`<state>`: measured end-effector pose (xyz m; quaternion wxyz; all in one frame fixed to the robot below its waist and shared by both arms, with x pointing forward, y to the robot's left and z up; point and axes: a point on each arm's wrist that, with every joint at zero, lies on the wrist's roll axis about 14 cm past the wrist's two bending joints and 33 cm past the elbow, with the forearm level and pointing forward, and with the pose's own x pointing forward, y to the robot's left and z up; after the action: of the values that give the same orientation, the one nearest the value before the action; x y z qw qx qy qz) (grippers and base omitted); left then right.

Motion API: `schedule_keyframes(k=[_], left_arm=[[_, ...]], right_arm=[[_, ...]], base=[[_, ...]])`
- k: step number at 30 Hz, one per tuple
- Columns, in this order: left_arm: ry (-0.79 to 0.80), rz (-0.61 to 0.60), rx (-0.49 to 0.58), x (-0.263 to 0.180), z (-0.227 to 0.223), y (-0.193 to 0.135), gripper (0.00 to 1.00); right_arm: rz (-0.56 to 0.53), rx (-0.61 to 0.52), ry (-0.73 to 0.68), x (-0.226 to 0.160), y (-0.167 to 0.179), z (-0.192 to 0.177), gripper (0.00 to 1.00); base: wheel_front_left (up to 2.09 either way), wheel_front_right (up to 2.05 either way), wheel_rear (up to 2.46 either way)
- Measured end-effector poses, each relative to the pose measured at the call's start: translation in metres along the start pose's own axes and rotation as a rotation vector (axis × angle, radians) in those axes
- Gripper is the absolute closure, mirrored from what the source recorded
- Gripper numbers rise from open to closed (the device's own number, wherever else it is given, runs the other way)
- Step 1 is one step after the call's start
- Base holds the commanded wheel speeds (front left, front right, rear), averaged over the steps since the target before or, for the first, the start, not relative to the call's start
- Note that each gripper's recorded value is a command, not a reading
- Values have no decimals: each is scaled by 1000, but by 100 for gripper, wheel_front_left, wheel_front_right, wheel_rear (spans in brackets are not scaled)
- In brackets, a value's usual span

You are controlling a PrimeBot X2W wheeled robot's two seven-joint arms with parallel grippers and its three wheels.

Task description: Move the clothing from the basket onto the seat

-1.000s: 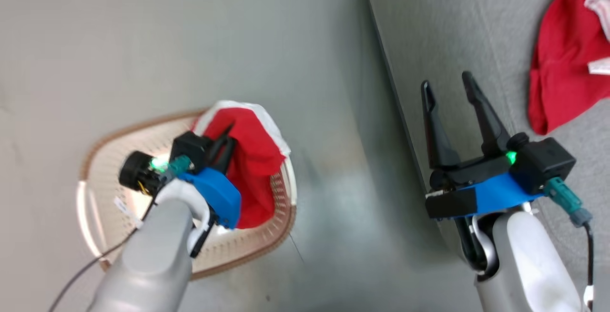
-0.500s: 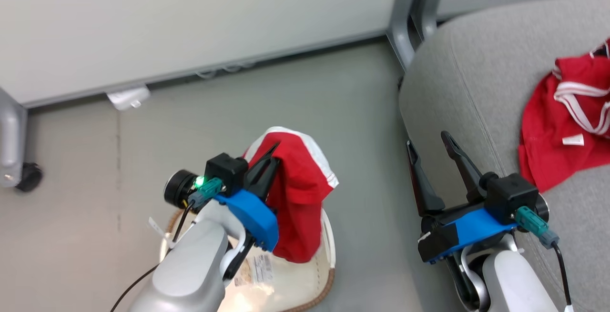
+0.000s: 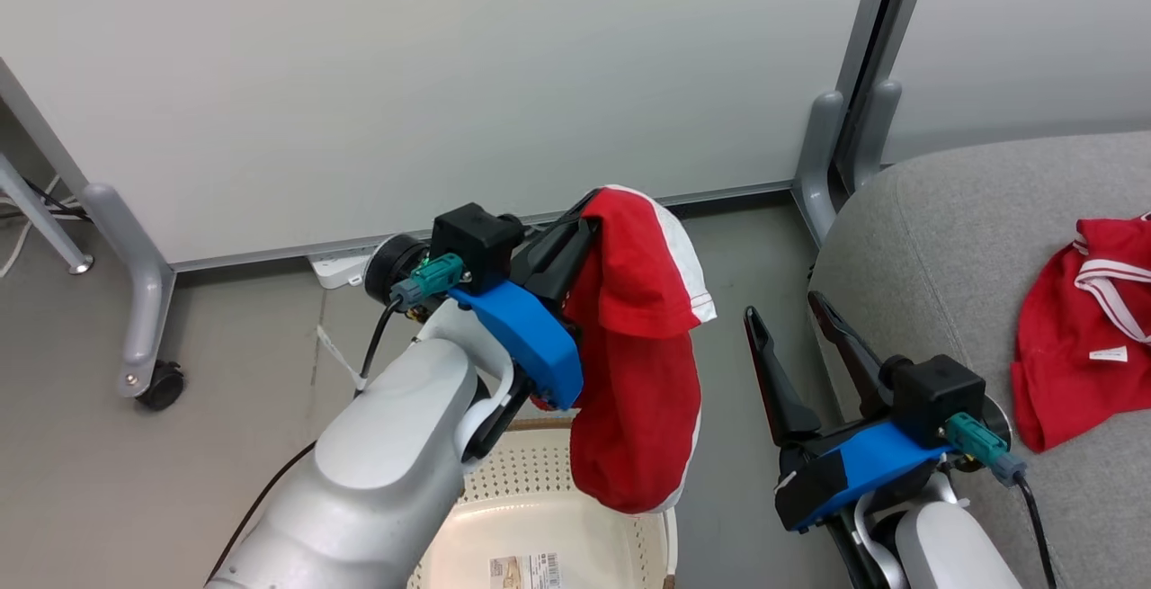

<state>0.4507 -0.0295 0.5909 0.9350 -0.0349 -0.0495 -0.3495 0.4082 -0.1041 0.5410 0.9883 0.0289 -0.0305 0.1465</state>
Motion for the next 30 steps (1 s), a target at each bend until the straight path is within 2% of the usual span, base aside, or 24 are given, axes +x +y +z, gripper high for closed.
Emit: schedule_keyframes(k=[6, 14, 24, 30], left_arm=[[-43, -11, 20, 2, 26, -11, 100], [-18, -29, 11, 6, 18, -19, 100], [-9, -48, 2, 11, 15, -25, 100], [-11, -58, 2, 10, 17, -29, 100]], right_arm=[[25, 5, -11, -4, 10, 5, 0], [39, 7, 4, -7, 16, 2, 0], [142, 30, 142, -9, 50, -31, 0], [186, 1, 170, 8, 59, -35, 0]], base=[[0, 0, 0], [0, 0, 0], [0, 0, 0], [0, 0, 0]])
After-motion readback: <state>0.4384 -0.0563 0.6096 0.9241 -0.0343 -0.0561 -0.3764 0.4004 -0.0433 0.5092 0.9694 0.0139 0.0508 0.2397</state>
